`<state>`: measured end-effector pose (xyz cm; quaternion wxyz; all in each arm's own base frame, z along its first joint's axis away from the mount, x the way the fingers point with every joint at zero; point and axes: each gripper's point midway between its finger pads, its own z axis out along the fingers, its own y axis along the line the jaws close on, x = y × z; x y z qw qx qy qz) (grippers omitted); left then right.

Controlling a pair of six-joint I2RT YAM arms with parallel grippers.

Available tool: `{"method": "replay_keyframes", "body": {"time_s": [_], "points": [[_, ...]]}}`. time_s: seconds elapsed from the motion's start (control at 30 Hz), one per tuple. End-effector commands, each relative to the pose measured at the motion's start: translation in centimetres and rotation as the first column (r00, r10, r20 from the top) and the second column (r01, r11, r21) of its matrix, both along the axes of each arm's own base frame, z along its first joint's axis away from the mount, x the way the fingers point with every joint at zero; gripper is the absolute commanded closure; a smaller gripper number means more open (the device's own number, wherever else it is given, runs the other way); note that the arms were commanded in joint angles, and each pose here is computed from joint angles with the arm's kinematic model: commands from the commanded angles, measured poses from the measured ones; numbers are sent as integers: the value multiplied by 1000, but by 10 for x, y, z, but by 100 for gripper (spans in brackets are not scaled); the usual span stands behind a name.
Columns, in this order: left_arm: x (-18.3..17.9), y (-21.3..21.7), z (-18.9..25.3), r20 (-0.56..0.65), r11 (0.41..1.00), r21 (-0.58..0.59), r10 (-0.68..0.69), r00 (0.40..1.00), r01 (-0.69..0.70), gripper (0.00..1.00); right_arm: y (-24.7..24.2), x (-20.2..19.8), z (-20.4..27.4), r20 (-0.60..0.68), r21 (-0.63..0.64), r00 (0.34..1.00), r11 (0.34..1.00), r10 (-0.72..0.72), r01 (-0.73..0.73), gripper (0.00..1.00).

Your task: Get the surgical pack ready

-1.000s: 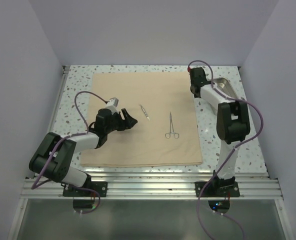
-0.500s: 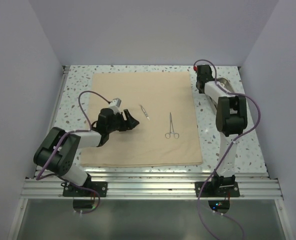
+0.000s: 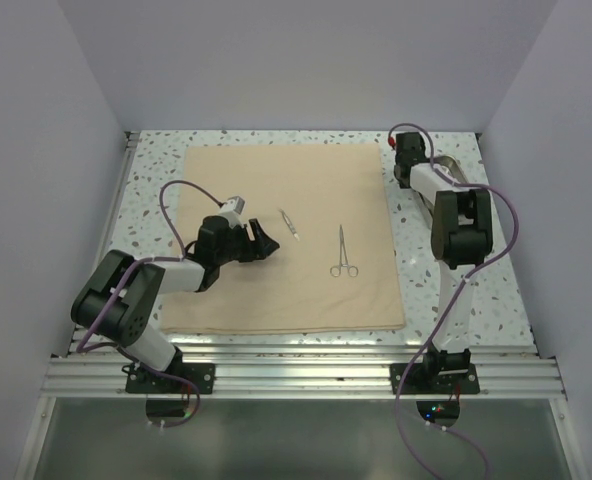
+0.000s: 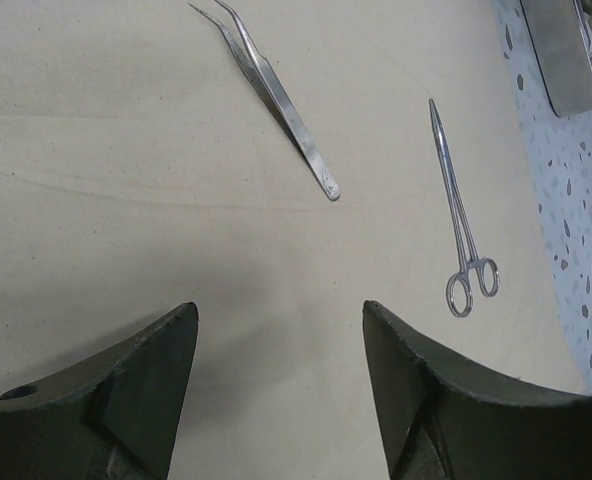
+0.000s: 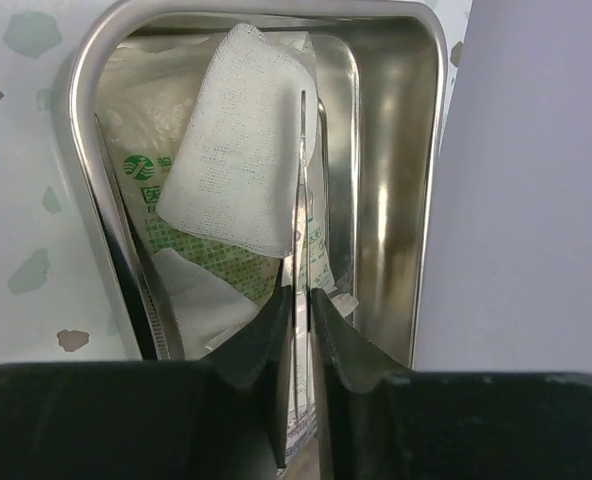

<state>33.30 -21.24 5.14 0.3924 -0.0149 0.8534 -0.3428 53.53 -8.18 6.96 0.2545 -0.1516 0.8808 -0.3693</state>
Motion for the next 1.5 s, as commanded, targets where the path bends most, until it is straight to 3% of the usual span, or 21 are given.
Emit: {"method": "replay_keyframes", "body": {"time_s": [0.0, 0.2, 0.73, 1.13, 1.33, 1.47], "points": [[14, -6, 21, 94, 1000, -5, -11, 995, 12, 29, 0, 8, 22, 44, -9, 999, 1000, -9, 9, 80], [14, -5, 24, 100, 1000, -5, -11, 995, 11, 29, 11, 5, 24, 45, 25, 999, 999, 20, -21, 75], [13, -5, 30, 112, 1000, -11, -9, 994, 11, 29, 40, -13, -1, 4, 140, 997, 987, 79, -79, 76], [11, -6, 33, 115, 1000, -16, -14, 993, 16, 29, 79, -24, 12, 43, 357, 985, 918, 169, -174, 77], [11, -5, 35, 120, 1000, -17, -11, 993, 13, 29, 82, -28, 3, 29, 383, 986, 909, 166, -164, 76], [11, -5, 36, 121, 1000, -18, -12, 993, 15, 29, 100, -29, -4, 22, 472, 979, 862, 200, -187, 76]]}}
